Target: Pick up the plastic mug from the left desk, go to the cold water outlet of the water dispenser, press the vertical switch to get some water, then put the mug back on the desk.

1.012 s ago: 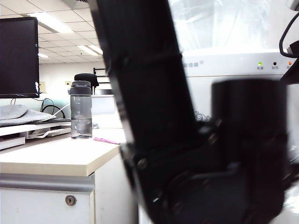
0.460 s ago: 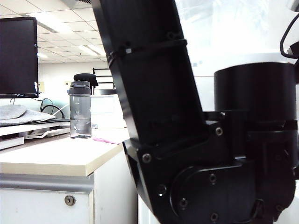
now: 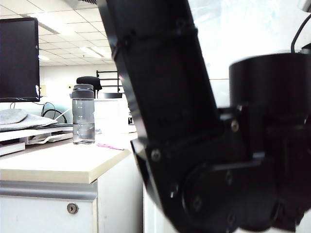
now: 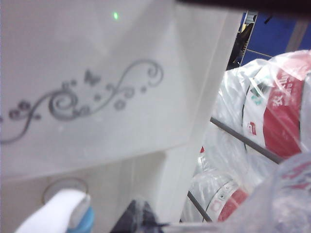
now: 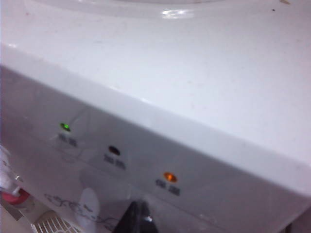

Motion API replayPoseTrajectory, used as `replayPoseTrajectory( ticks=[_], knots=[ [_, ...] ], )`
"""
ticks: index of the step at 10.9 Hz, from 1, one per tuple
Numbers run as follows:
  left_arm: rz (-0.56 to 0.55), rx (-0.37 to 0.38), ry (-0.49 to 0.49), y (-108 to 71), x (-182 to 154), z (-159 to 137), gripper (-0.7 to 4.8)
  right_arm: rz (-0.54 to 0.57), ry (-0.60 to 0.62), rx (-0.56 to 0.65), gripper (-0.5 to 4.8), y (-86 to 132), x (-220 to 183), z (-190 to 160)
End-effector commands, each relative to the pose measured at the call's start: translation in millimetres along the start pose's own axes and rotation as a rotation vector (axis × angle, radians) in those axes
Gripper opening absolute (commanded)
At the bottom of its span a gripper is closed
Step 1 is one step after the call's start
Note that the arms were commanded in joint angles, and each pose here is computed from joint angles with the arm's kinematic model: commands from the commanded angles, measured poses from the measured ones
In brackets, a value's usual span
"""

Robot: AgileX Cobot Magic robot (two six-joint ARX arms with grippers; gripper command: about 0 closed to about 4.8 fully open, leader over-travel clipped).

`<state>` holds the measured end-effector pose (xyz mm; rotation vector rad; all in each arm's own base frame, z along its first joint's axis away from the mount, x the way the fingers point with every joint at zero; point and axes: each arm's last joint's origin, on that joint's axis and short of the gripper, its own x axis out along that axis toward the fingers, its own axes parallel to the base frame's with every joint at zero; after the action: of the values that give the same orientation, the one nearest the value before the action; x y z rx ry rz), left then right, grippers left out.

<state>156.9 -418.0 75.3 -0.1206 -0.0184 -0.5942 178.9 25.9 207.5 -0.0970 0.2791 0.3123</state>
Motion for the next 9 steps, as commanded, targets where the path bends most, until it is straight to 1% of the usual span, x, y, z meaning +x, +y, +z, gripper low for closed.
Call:
replayPoseTrajectory(
  ticks=[1, 3, 6, 9],
  knots=[
    [0.0, -0.047, -0.034, -6.1, -0.7, 16.4, -0.01, -0.09, -0.054, -0.003, -0.01, -4.9, -0.4, 8.2],
    [0.0, -0.044, -0.007, -8.6, -1.3, 20.0, -0.01, -0.091, -0.054, -0.003, -0.01, -4.9, -0.4, 8.2],
    [0.013, -0.046, -0.006, -9.9, -2.4, 21.2, -0.01, -0.09, -0.054, -0.003, -0.01, -4.9, -0.4, 8.2],
    [0.019, -0.072, 0.001, -10.0, -2.2, 22.4, -0.01, -0.091, -0.054, -0.003, -0.01, -4.9, -0.4, 8.2]
  ],
)
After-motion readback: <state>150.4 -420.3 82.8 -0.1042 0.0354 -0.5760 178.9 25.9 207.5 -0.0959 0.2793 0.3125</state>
